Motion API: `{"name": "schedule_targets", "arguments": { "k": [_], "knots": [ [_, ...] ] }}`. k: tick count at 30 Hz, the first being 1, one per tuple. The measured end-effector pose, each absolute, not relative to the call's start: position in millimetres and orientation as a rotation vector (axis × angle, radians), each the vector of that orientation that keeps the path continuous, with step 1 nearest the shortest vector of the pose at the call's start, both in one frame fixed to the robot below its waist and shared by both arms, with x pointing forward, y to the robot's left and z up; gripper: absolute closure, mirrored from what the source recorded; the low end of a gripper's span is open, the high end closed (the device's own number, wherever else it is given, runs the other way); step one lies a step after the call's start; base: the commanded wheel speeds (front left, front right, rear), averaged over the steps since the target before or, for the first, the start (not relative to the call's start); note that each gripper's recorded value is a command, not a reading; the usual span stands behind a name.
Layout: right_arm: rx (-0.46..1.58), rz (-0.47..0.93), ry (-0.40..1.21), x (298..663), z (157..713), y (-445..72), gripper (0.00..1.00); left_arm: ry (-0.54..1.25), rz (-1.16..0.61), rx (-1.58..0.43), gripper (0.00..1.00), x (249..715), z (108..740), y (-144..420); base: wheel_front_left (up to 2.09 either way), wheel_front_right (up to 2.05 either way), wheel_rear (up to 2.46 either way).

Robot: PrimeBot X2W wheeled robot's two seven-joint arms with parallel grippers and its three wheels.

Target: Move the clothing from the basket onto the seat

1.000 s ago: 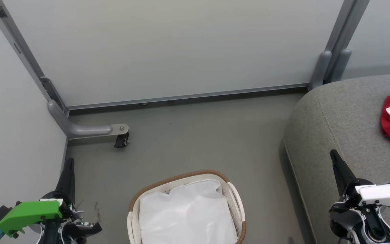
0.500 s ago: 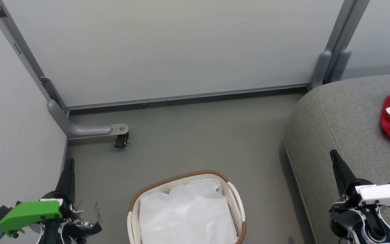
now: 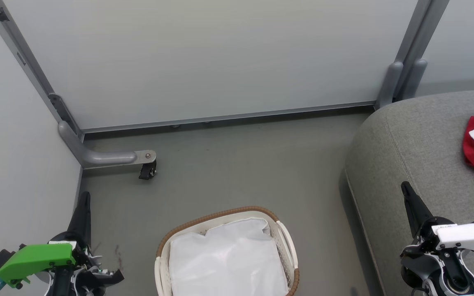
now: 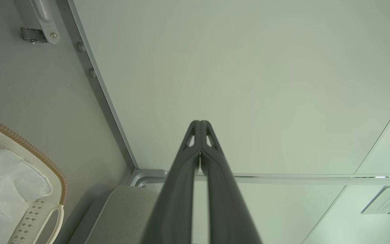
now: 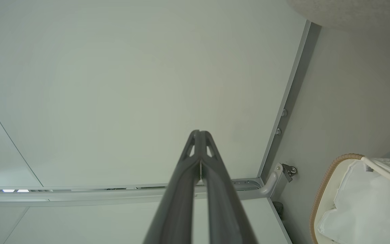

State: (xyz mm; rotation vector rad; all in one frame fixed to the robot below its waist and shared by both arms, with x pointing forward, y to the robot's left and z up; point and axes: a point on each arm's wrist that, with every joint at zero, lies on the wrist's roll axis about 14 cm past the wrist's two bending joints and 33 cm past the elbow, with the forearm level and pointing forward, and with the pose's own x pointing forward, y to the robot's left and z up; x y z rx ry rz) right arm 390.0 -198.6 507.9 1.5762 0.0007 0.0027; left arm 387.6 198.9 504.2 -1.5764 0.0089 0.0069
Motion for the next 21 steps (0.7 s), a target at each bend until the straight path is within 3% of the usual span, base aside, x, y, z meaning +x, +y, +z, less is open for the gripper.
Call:
{"name": "schedule_targets", "arguments": {
  "k": [21],
  "knots": [
    [1.576,0.003,0.001,390.0,507.9,-198.6,1.0,0.009,0.007,-1.577,1.0,387.6,504.2,198.9,0.0,0.0,0.0]
  ]
}}
